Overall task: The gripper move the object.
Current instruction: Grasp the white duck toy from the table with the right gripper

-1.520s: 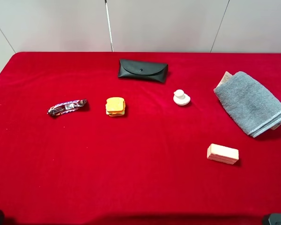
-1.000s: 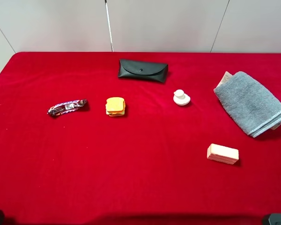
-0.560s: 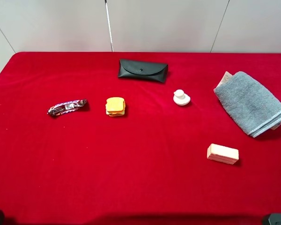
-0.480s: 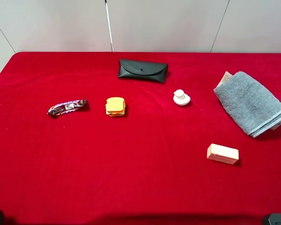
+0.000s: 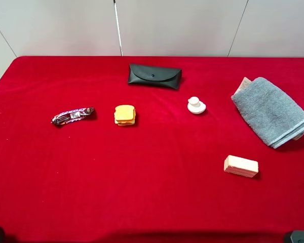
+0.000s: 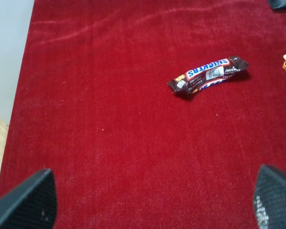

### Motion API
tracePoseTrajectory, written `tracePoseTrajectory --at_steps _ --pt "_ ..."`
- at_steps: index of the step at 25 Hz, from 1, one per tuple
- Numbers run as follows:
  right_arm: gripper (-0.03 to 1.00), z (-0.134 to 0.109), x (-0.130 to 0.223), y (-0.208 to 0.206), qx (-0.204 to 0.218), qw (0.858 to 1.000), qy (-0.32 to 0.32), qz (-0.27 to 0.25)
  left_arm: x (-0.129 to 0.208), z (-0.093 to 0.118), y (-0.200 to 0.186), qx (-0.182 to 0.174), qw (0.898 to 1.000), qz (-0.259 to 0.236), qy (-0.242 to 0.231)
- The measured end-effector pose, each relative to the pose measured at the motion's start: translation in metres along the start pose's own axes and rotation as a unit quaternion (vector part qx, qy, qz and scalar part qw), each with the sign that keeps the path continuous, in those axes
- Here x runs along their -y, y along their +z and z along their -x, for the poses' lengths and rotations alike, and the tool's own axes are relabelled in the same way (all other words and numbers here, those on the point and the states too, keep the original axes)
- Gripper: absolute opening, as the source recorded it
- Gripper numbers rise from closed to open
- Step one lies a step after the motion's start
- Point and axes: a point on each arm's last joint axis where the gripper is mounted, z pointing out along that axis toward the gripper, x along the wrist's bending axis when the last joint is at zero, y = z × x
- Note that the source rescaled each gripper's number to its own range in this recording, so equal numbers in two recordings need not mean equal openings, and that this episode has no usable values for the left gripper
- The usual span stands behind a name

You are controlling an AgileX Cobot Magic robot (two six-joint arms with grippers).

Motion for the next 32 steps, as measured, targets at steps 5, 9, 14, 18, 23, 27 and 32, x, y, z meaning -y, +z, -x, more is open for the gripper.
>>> tracePoseTrajectory --at_steps 5,9,14,18,23,27,32 --pt "1.0 0.0 0.0 0.0 0.0 1.0 0.0 0.0 0.0 0.0 0.0 0.0 1.0 0.0 0.0" --pt "1.0 0.0 0.0 0.0 0.0 1.0 0.0 0.0 0.0 0.0 0.0 0.0 1.0 0.0 0.0" --pt "1.0 0.0 0.0 0.0 0.0 1.0 0.0 0.0 0.0 0.0 0.0 0.0 1.0 0.0 0.0" --pt "1.0 0.0 0.0 0.0 0.0 1.0 0.0 0.0 0.0 0.0 0.0 0.0 1.0 0.0 0.0" --pt "1.0 0.0 0.0 0.0 0.0 1.0 0.0 0.0 0.0 0.0 0.0 0.0 1.0 0.0 0.0" --pt "1.0 0.0 0.0 0.0 0.0 1.0 0.0 0.0 0.0 0.0 0.0 0.0 1.0 0.0 0.0" --pt "1.0 -0.0004 -0.0056 -0.0032 0.0 1.0 -0.001 0.003 0.0 0.0 0.0 0.0 1.0 0.0 0.0"
